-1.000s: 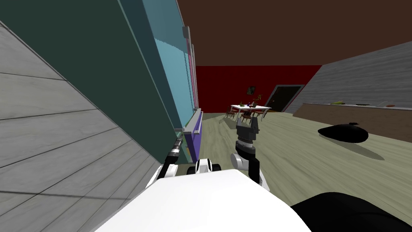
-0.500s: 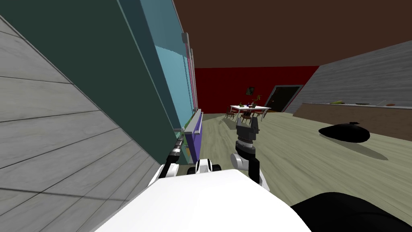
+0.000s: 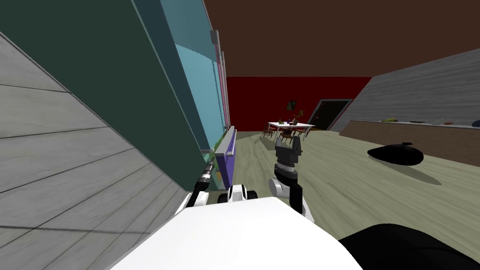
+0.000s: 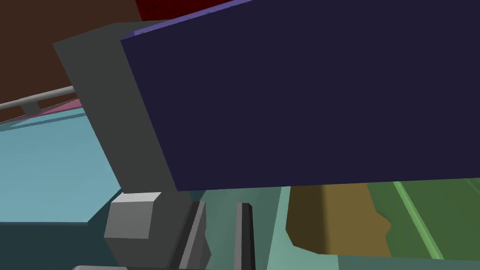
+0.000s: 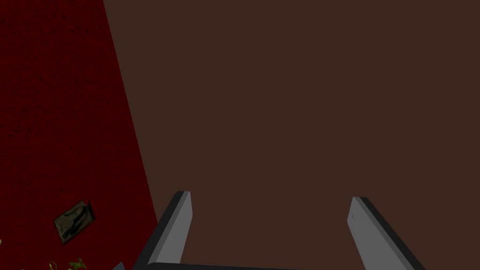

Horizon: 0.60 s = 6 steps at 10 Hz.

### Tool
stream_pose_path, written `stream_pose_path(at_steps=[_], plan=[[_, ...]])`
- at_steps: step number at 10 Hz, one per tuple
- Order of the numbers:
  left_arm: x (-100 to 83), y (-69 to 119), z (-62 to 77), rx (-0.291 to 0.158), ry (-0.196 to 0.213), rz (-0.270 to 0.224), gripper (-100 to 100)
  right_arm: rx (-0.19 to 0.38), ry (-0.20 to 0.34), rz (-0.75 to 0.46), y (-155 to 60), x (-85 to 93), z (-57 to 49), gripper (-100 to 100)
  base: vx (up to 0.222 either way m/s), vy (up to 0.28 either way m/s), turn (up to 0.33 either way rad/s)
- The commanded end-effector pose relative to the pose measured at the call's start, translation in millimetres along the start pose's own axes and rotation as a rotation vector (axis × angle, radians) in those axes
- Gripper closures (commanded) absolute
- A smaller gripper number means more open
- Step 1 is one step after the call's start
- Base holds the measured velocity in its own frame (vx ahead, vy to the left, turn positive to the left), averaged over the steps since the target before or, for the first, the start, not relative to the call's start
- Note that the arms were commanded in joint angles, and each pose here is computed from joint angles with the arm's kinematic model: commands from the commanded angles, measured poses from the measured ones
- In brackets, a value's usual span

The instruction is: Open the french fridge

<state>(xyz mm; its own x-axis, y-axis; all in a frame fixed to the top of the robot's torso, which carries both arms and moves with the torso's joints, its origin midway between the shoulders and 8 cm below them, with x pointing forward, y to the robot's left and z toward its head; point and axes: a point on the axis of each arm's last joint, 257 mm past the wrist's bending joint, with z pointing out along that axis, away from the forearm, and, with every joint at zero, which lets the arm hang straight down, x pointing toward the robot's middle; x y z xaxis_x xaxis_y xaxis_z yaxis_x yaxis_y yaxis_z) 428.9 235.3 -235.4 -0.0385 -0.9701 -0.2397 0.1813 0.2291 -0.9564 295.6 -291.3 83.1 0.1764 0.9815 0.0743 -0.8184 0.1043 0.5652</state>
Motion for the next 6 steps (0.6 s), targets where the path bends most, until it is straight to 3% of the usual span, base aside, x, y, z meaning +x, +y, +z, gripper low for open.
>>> stream_pose_path(at_steps=[1, 6], plan=[[16.3, 29.1, -1.9, -0.077, 0.000, -0.037, -100, 0.000, 0.000, 0.000, 0.0, 0.0, 0.0, 0, 0.080, -0.055, -0.065], [45.2, 37.0, 3.8, -0.111, -0.037, -0.140, -100, 0.000, 0.000, 0.000, 0.0, 0.0, 0.0, 0, 0.011, -0.043, -0.012]])
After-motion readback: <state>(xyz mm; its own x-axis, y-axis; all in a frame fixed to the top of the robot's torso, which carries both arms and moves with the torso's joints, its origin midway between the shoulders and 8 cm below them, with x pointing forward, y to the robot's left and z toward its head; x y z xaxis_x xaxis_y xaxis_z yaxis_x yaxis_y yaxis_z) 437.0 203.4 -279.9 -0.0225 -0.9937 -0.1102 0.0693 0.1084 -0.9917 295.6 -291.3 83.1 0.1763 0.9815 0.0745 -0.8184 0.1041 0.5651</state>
